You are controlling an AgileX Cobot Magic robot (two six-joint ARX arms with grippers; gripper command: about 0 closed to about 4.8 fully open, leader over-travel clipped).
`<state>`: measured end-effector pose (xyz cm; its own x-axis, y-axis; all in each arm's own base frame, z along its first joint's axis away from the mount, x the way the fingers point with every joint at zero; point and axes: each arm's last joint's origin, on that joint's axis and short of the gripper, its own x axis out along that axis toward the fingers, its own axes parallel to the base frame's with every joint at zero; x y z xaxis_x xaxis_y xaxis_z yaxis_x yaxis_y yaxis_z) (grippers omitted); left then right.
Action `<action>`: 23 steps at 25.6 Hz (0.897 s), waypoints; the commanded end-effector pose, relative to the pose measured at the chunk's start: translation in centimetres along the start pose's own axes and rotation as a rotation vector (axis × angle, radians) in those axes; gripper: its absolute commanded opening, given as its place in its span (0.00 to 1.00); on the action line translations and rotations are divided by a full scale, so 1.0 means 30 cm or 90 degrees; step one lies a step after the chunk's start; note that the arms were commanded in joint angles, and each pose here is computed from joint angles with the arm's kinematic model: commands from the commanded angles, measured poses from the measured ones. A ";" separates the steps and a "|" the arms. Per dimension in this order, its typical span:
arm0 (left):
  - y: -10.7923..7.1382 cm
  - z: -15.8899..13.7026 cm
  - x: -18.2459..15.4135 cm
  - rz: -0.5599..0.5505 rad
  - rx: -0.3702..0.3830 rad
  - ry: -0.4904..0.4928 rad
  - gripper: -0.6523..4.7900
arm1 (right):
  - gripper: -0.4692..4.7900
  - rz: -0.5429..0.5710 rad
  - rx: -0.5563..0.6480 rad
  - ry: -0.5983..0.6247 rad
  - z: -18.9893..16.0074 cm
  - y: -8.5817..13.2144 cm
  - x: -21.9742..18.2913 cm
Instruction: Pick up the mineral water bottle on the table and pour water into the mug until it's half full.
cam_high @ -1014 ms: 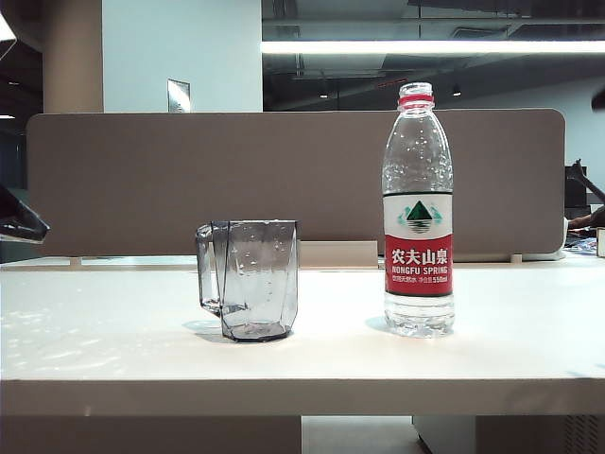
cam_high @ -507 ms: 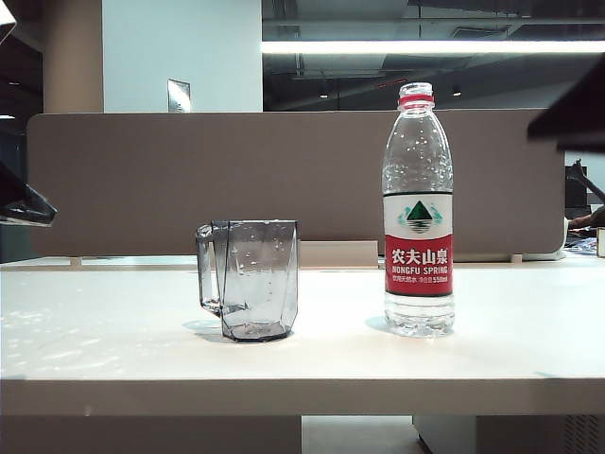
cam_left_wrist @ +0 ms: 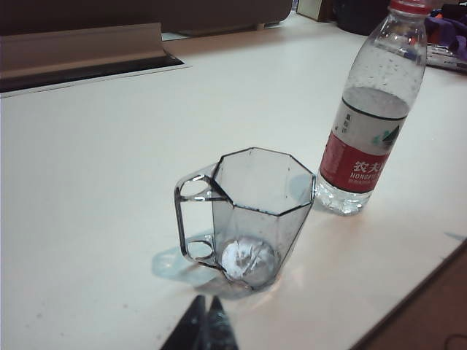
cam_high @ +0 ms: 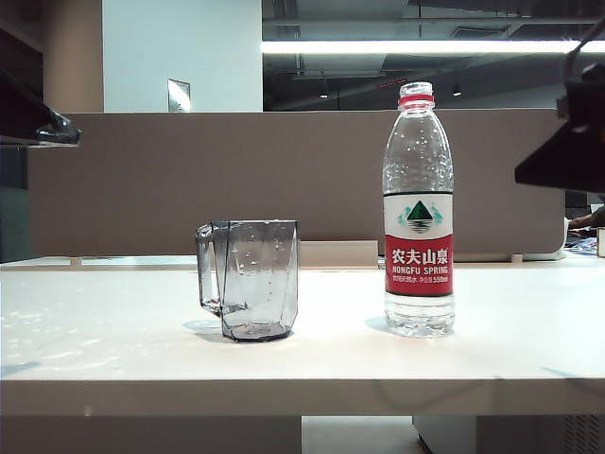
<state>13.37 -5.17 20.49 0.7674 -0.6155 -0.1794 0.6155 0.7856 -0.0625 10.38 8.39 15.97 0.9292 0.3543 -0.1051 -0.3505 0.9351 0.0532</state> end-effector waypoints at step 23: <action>-0.002 -0.014 -0.001 -0.007 -0.017 0.030 0.11 | 0.95 0.024 0.023 -0.037 -0.083 0.060 0.296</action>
<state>13.24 -5.15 19.92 0.7516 -0.6170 -0.2331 0.6149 0.7833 -0.0907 17.12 12.76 12.31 0.9233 0.3754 -0.0808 -0.3695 0.9258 0.0796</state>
